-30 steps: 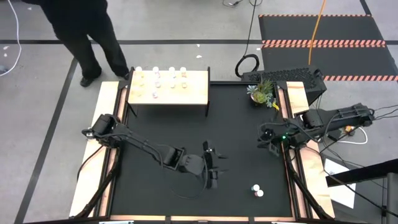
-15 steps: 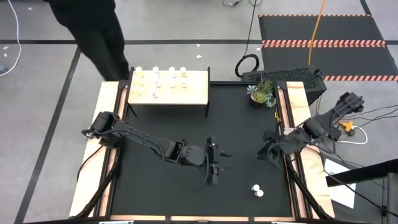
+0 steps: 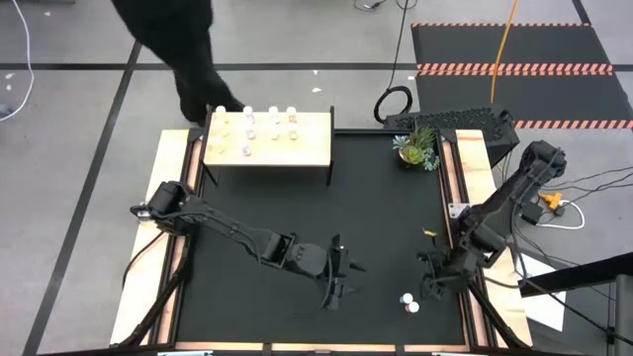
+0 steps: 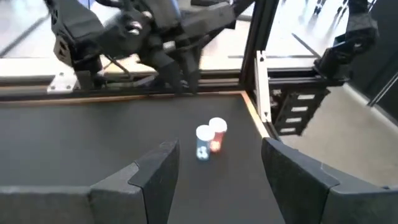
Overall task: Pick and place medicine bottles onto shelf by color
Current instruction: Put the blue medicine bottle aligned with the other blue medicine bottle on the shelf
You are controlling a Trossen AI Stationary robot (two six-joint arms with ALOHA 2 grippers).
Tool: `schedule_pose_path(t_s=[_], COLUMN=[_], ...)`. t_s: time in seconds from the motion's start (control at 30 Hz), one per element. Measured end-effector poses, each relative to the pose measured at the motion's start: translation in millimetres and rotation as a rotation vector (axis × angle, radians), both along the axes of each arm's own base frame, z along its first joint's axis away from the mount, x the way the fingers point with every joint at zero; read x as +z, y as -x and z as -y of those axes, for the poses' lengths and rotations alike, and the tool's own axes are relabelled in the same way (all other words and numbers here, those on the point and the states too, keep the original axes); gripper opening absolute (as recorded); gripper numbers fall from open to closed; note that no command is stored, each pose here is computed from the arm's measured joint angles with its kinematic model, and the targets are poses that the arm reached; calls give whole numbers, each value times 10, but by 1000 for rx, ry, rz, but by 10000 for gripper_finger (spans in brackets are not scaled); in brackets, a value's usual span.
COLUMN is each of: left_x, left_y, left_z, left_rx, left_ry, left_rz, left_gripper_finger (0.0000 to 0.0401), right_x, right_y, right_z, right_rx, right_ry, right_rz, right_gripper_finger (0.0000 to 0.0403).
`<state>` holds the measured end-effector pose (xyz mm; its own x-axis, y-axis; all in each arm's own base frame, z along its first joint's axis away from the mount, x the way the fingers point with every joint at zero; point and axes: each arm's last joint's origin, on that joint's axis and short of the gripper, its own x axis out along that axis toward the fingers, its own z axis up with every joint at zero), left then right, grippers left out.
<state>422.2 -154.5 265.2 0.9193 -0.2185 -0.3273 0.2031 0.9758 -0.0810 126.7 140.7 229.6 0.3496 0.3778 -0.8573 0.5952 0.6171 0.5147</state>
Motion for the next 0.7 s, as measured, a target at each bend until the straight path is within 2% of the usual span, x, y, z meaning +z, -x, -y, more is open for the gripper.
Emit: schedule_pose_path(t_s=[0.17, 0.27, 0.37, 0.57, 0.63, 0.7], left_x=[-412, -681, -837, -1233, -1329, -1391], left_y=[-288, -424, -510, -592, -603, -609], left_z=[-33, -61, -99, -111, -126, -148], left_rx=[-97, -124, -138, -193, -191, -171], left_ry=[3, 27, 31, -97, -94, -63], left_rz=[83, 132, 202, 248, 227, 187], left_gripper_finger=[227, 227, 227, 227, 227, 227], right_x=[-32, -39, -69, -245, -311, -372], right_y=[117, 176, 210, 178, 162, 165], right_z=[-120, -185, -249, -360, -356, -309], right_rx=[23, 50, 72, 194, 238, 225], right_ry=[-48, -56, -48, 83, 143, 211], right_rz=[-100, -106, -116, -92, -105, -163], right_gripper_finger=[125, 125, 125, 125, 125, 125])
